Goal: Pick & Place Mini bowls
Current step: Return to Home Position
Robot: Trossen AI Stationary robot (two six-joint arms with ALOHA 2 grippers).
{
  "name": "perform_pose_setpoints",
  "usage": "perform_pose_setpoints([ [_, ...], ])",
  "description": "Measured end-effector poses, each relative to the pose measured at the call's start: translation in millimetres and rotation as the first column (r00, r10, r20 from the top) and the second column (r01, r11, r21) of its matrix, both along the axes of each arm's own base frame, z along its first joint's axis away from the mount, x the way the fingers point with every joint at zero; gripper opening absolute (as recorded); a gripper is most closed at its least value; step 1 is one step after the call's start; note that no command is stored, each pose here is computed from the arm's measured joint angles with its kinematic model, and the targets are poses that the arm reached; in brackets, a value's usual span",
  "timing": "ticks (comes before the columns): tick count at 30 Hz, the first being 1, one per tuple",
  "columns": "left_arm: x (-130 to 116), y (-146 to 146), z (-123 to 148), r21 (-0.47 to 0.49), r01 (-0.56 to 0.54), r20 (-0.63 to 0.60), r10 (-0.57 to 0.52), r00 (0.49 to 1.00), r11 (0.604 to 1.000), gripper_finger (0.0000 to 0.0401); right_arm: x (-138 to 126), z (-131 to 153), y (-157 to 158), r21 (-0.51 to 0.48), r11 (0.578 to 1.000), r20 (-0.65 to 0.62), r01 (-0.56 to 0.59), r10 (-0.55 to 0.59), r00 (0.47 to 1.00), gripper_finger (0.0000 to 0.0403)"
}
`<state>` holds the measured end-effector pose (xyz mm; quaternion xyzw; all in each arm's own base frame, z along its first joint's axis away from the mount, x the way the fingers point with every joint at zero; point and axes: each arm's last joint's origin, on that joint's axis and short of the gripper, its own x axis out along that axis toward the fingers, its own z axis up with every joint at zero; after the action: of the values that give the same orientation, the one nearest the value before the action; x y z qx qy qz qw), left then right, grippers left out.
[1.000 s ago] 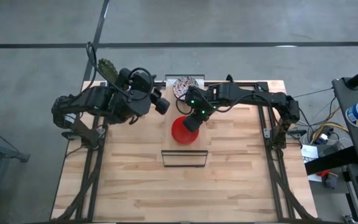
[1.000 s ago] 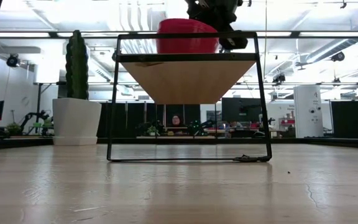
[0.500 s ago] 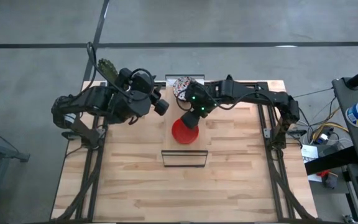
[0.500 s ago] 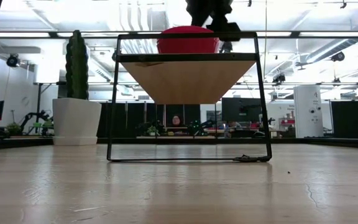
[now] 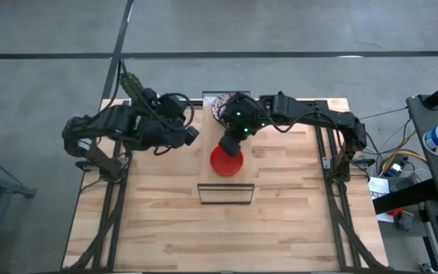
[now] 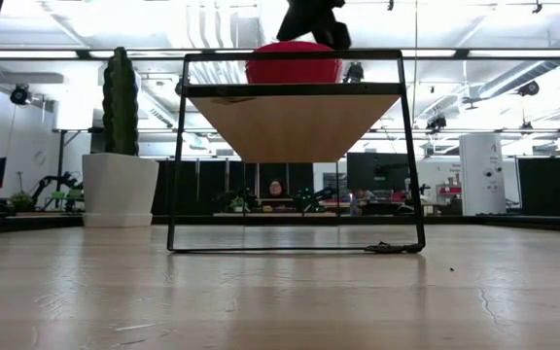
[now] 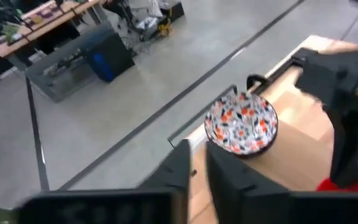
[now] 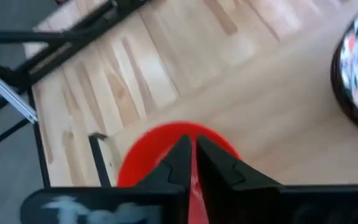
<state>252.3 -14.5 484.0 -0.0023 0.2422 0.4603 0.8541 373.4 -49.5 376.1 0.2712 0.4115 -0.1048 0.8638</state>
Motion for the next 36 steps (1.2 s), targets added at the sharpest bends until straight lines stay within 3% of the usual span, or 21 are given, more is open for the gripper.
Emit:
perform_pose_setpoints([
  [2, -2.2, -1.1, -2.4, -0.018, 0.013, -0.011, -0.013, 1.0, 1.0, 0.0014, 2.5, 2.1, -0.3, -0.013, 1.0, 0.035, -0.009, 0.009, 0.999, 0.0018],
  [10, -9.1, -4.4, -19.2, -0.192, 0.158, -0.026, -0.166, 0.986, 0.969, 0.0001, 1.2, 11.8, 2.4, -0.133, 0.985, 0.136, -0.109, 0.127, 0.982, 0.0008],
  [15, -22.0, -7.4, -31.5, -0.237, 0.286, 0.112, -0.266, 0.957, 0.928, 0.0, -5.4, 12.3, 14.1, -0.198, 0.964, 0.22, -0.176, 0.218, 0.951, 0.0008],
  [18, -40.6, -7.2, -35.7, -0.241, 0.405, 0.254, -0.345, 0.903, 0.882, 0.0, -16.5, 17.8, 22.2, -0.2, 0.961, 0.373, -0.191, 0.255, 0.892, 0.0008],
  [21, -59.8, -6.5, -45.1, -0.229, 0.53, 0.406, -0.414, 0.814, 0.817, 0.0, -30.2, 20.7, 26.5, -0.136, 0.969, 0.55, -0.205, 0.246, 0.798, 0.0008],
  [23, -70.5, -5.3, -55.5, -0.192, 0.57, 0.494, -0.424, 0.759, 0.799, 0.0, -40.9, 19.0, 27.7, -0.112, 0.974, 0.628, -0.195, 0.221, 0.746, 0.0008],
  [26, -89.0, -2.0, -76.8, -0.153, 0.583, 0.568, -0.412, 0.712, 0.798, 0.0, -60.5, 17.7, 28.2, -0.119, 0.979, 0.682, -0.165, 0.202, 0.703, 0.0008],
  [28, -100.8, 0.8, -92.0, -0.141, 0.571, 0.58, -0.4, 0.71, 0.809, 0.0, -72.3, 14.0, 27.3, -0.13, 0.982, 0.677, -0.136, 0.188, 0.712, 0.0008],
  [32, -121.6, 5.3, -127.9, -0.154, 0.532, 0.521, -0.389, 0.76, 0.833, 0.0, -93.1, 2.6, 23.0, -0.27, 0.961, 0.608, -0.059, 0.217, 0.764, 0.0008],
  [36, -132.9, 7.5, -148.5, -0.136, 0.531, 0.583, -0.366, 0.725, 0.836, 0.0, -114.4, -6.0, 22.8, -0.29, 0.956, 0.603, -0.038, 0.213, 0.769, 0.0008],
])
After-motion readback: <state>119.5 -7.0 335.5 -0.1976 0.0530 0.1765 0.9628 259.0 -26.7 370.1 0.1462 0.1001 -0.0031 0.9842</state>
